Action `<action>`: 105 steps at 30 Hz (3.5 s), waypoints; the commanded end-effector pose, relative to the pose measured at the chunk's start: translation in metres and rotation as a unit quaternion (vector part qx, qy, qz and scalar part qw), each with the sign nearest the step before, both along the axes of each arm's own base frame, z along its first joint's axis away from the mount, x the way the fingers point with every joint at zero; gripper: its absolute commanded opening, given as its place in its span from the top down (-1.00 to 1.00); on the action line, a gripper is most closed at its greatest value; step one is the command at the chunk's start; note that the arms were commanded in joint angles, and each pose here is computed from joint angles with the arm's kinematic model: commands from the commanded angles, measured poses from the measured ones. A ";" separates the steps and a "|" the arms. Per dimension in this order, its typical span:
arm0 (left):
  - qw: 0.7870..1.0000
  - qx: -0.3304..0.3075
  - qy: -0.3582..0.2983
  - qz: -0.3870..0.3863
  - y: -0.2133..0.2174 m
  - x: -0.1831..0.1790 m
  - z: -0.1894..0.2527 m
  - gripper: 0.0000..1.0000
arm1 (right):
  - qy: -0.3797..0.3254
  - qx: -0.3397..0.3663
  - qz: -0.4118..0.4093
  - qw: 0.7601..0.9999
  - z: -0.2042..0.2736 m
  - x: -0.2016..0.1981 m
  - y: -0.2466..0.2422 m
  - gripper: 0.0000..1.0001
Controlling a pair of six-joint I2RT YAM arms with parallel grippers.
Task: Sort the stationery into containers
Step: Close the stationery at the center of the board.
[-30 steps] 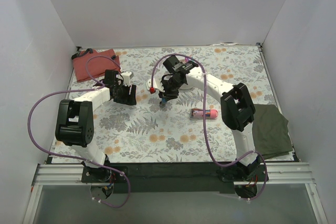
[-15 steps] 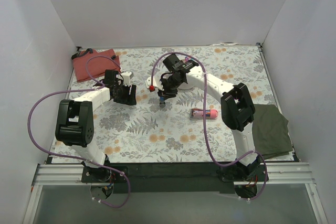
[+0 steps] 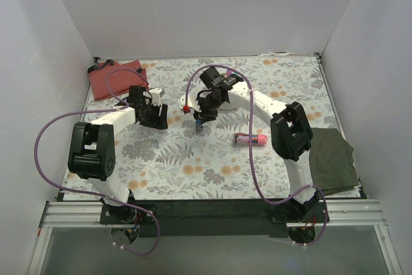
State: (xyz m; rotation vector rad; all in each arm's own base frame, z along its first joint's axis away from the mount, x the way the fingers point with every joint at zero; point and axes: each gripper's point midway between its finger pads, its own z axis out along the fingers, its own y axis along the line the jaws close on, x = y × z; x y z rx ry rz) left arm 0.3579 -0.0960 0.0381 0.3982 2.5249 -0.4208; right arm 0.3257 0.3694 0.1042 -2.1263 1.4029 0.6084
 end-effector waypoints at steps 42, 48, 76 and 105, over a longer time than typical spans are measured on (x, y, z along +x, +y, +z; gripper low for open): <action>1.000 -0.003 -0.008 -0.020 -0.011 0.000 -0.001 -0.19 | 0.005 -0.006 0.025 1.000 -0.016 0.001 -0.002 0.97; 1.000 -0.004 -0.008 -0.020 -0.012 0.003 0.000 -0.19 | 0.009 -0.015 0.032 0.999 -0.025 -0.003 -0.005 0.97; 0.996 0.040 -0.032 -0.069 -0.031 -0.035 0.012 -0.19 | 0.094 -0.019 0.080 0.992 -0.055 -0.027 -0.012 0.97; 0.978 0.039 -0.200 0.040 -0.004 -0.042 0.088 -0.44 | 0.085 -0.201 0.095 0.971 -0.118 -0.062 -0.040 0.97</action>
